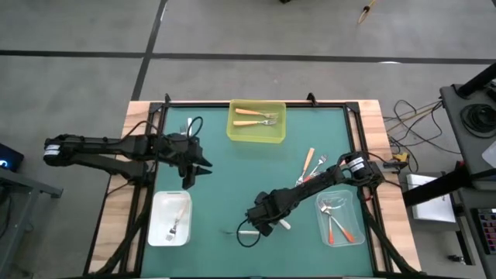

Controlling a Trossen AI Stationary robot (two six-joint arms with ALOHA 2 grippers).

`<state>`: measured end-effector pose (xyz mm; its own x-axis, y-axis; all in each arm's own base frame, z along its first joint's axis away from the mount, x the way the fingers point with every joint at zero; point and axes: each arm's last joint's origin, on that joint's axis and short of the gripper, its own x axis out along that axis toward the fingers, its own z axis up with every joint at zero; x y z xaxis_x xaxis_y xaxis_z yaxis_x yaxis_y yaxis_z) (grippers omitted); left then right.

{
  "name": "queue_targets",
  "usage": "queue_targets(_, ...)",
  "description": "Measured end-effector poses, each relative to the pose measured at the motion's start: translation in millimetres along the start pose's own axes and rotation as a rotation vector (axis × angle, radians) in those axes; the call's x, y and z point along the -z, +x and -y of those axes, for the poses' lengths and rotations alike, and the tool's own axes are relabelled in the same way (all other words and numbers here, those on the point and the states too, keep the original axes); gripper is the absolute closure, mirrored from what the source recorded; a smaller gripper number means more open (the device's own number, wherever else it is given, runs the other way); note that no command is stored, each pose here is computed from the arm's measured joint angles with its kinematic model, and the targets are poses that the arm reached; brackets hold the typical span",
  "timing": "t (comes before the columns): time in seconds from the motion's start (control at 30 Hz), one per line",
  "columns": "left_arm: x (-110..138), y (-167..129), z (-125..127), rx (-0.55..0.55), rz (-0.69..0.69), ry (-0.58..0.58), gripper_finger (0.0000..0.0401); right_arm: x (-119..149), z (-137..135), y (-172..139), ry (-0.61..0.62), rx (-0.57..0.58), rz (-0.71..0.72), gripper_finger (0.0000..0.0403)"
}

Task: Sort silverware by color (type)
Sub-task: Put the white fork into the white bin

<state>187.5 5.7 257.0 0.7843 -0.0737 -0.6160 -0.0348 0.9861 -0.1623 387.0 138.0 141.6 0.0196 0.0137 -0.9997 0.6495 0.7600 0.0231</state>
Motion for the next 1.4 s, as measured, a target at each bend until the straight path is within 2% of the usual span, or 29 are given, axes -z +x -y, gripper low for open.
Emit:
queue_targets(0.3, -6, 2, 1, 0.008, 0.053, 0.013, 0.0298, 0, 2, -7, -0.057, -0.002, 0.017, 0.0373)
queue_targets(0.43, -9, 7, 2, 0.018, 0.075, 0.021, 0.0298, -1, 6, -17, -0.099, 0.037, 0.081, 0.0373)
queue_targets(0.7, -18, 26, 9, 0.056, 0.138, 0.053, 0.0297, -15, -1, -50, -0.226, 0.022, 0.226, 0.0373)
queue_targets(1.0, -14, 52, 11, 0.063, 0.068, 0.05, 0.0293, -34, -3, -77, -0.349, 0.042, 0.355, 0.0373)
queue_targets(1.13, -10, 65, 11, 0.069, 0.025, 0.041, 0.0269, -40, 0, -84, -0.377, 0.061, 0.364, 0.0373)
queue_targets(1.4, -3, 92, 10, 0.068, -0.02, 0.015, 0.0184, -48, 8, -84, -0.41, 0.099, 0.339, 0.0373)
